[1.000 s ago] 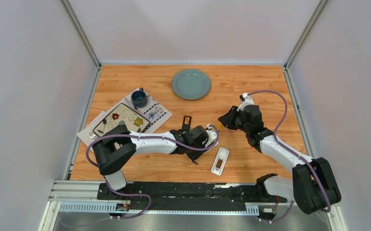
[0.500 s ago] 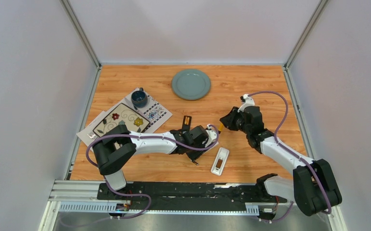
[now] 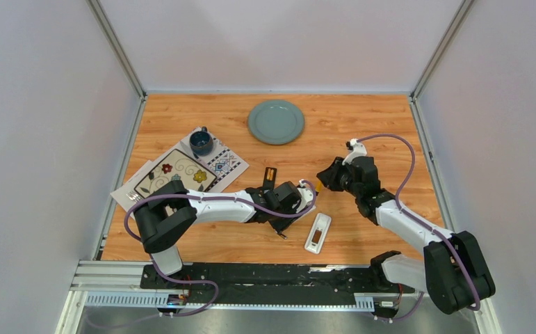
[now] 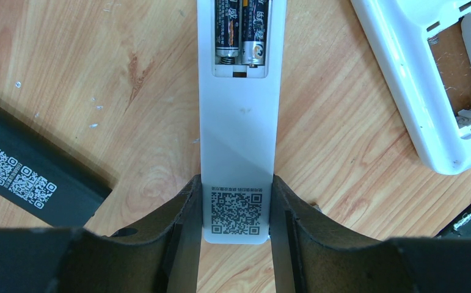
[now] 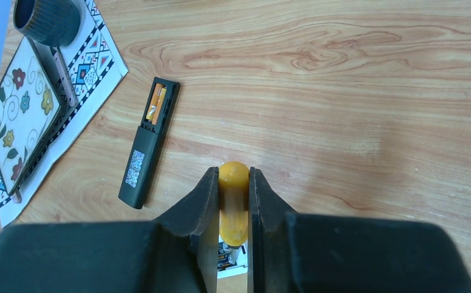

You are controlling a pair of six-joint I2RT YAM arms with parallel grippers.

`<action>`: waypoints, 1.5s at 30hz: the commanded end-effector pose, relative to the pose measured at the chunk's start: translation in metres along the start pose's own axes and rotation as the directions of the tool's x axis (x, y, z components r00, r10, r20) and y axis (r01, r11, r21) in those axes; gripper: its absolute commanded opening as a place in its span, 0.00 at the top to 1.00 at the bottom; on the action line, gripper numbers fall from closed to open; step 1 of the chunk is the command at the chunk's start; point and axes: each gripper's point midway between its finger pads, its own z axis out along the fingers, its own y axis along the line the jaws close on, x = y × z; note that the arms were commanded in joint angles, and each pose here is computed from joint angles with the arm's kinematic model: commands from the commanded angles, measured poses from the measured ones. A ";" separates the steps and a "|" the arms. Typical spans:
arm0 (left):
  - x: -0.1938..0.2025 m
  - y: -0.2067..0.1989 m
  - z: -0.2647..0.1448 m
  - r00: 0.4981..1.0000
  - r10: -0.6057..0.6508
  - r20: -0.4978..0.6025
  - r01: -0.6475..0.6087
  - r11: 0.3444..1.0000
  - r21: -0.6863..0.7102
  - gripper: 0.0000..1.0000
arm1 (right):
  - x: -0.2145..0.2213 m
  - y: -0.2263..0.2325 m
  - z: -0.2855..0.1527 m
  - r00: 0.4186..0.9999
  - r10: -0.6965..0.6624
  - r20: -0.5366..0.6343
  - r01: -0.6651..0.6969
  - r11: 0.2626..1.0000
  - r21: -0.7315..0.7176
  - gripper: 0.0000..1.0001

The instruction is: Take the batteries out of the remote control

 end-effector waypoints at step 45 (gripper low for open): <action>0.038 -0.012 0.018 0.991 -0.032 -0.134 0.039 0.998 0.052 1.00 | 0.012 0.047 -0.014 0.995 0.079 -0.063 -0.087 0.986 -0.139 1.00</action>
